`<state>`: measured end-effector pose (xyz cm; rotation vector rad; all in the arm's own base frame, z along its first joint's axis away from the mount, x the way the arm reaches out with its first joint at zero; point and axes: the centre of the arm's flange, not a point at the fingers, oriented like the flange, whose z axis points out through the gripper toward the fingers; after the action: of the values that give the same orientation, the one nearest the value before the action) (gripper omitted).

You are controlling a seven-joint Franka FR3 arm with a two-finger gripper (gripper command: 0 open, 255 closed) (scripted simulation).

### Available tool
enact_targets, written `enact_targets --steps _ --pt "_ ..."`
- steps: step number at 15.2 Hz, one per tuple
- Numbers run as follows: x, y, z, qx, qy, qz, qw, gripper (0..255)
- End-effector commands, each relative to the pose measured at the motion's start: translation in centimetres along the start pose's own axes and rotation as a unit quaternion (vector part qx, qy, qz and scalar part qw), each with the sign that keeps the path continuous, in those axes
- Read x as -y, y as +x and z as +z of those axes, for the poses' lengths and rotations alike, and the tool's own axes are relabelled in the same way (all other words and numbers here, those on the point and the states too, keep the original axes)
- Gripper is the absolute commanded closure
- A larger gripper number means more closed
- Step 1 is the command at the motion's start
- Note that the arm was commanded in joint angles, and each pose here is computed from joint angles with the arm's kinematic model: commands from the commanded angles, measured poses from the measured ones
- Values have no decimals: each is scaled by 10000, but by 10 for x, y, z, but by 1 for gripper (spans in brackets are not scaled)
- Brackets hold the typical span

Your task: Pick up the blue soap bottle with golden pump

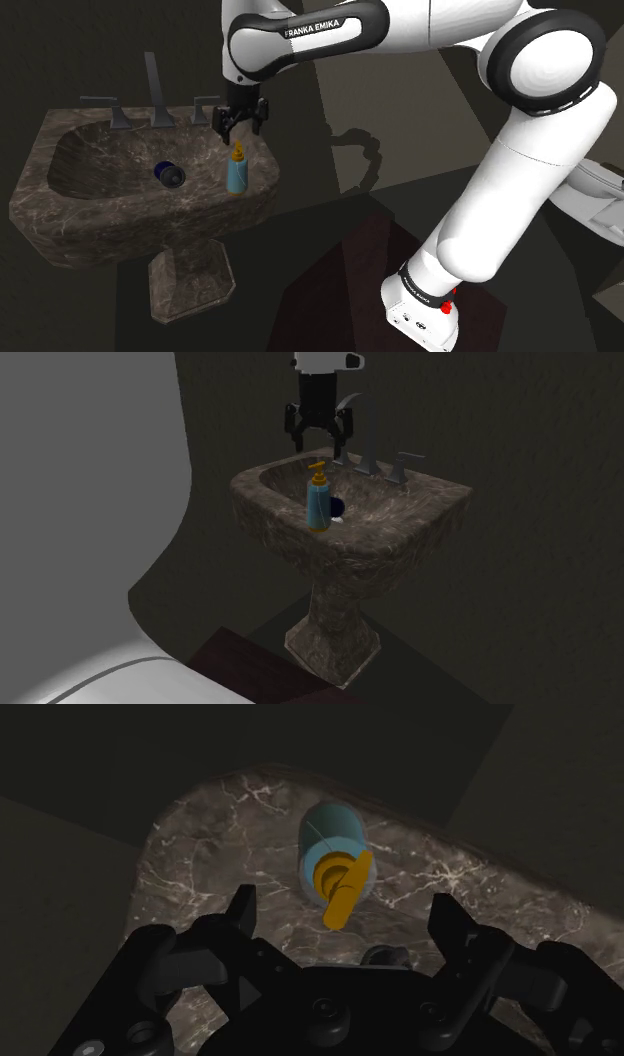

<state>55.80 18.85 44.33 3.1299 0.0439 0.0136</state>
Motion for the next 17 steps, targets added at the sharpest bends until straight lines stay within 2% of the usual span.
enact_targets --steps 1,9,10,17 --pt "3 7 9 -10 -19 -6 10000 0" --pt "4 6 43 -10 -19 -6 10000 0" --pt "3 6 44 -10 -19 -6 10000 255" --pt "4 6 44 -10 -19 -6 10000 255"
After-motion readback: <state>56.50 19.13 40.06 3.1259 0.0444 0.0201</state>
